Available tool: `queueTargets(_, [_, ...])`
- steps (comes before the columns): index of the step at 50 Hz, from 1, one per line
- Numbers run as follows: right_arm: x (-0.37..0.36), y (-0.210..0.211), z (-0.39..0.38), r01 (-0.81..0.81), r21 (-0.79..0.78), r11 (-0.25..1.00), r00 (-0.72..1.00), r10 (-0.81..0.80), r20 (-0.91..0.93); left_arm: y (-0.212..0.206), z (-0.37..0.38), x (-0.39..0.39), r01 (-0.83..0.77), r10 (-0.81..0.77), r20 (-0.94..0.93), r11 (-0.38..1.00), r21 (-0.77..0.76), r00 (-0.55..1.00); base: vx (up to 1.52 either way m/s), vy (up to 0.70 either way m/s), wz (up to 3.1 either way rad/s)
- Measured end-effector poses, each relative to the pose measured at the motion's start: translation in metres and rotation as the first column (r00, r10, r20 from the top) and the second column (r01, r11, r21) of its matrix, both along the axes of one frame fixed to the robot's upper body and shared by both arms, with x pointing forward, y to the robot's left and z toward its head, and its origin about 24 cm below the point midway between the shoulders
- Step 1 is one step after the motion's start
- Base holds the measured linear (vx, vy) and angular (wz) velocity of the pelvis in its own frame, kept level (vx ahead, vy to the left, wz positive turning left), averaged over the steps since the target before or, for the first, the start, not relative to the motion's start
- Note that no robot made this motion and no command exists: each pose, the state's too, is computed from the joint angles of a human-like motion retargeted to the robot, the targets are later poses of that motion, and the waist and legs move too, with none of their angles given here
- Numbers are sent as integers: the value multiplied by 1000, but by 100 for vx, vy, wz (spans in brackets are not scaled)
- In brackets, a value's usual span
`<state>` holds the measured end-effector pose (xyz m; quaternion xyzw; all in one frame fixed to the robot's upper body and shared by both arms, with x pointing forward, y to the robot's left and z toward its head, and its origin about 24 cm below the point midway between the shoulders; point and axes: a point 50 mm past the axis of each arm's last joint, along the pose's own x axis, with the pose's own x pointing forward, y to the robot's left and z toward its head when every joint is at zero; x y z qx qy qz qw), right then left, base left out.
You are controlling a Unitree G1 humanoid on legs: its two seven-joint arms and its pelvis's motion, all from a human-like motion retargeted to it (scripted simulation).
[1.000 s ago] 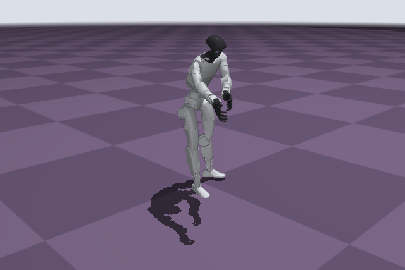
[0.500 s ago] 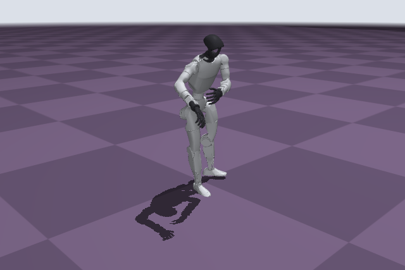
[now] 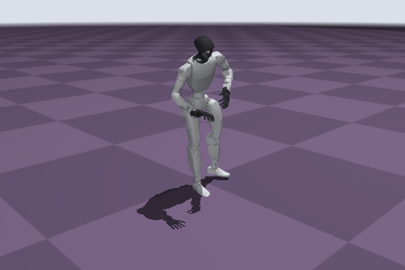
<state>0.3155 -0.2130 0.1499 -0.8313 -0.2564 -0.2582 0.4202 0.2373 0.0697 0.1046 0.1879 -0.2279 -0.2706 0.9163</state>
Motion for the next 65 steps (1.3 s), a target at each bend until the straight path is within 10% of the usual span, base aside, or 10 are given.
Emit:
queueTargets(4, [-8,-49,26,125,-44,991,989,-121,82,-37,30,5,89,-82,93,993,-77,992,-10,6,-2])
queueTargets(10, [3,-138,21,382,-119,916,629,-353,-693,-175,71,13,365,-363,63,930,-40,930,-13,11,16])
queueTargets(17, [-20,-223,27,702,-289,651,258,-610,-749,-256,86,10,306,-329,96,932,197,939,-14,15,16])
queueTargets(23, [-2,-190,-2,692,-5,721,438,-426,-792,-208,61,32,341,-352,40,924,173,935,-1,17,3])
queueTargets(34, [-24,18,-63,-89,475,876,571,436,-696,-1,-14,-12,118,-117,-48,993,24,992,1,6,-1])
queueTargets(44, [-16,-110,3,271,283,920,738,-10,-675,-100,56,-10,383,-369,152,920,-83,917,-10,11,22])
queueTargets(52, [-10,-213,16,805,-31,593,337,-499,-798,-236,65,3,377,-394,64,907,189,917,-13,19,9])
queueTargets(57, [16,-171,-7,716,41,697,419,-381,-824,-204,33,30,333,-319,-108,930,157,942,-4,6,-5])
queueTargets(65, [10,7,-75,73,304,950,640,189,-745,-26,-20,16,197,-182,-99,965,173,978,4,-3,8])
